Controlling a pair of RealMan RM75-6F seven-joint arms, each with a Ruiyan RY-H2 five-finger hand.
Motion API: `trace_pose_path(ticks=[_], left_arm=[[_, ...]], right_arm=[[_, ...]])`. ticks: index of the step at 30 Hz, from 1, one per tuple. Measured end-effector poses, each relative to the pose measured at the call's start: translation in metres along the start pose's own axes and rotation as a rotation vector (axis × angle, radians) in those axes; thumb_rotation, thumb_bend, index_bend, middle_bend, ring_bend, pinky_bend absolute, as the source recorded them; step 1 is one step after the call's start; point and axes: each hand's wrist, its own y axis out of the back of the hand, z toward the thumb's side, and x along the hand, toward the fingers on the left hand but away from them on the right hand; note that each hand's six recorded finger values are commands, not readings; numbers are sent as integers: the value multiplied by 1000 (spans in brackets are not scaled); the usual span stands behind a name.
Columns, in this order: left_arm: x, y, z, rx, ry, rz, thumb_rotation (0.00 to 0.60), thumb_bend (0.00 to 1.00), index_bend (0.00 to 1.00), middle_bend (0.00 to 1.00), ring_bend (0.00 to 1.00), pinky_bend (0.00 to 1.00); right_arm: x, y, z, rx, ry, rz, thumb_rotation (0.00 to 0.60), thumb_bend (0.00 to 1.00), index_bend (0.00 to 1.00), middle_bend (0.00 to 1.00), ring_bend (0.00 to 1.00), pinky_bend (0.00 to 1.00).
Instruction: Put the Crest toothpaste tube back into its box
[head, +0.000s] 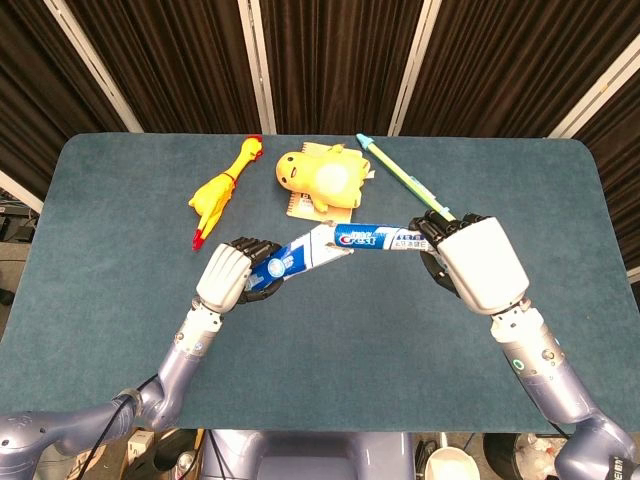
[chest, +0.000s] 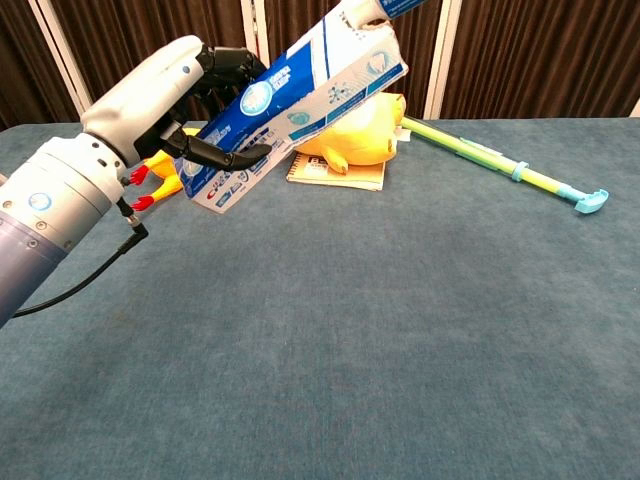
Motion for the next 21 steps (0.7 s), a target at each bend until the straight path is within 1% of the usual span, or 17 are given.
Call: trace_pose_path(ticks=[5,15,21], left_arm=[[-2,2,-2,7,-3,1,600,422,382,529,510,542],[-4,8,-6,25,-25,10,600,422,379,527,510,542],[-5,13,-11,29,-18,21,600,422,378,527,510,542]], right_arm=[[-1,3,-2,4,-5,-12,600,544,1000,848,792,766],[0,6,-2,22,-2,-11,600,545,1000,848,792,766],[3,8,-2,25,-6,-11,600,546,1000,849,792,765]])
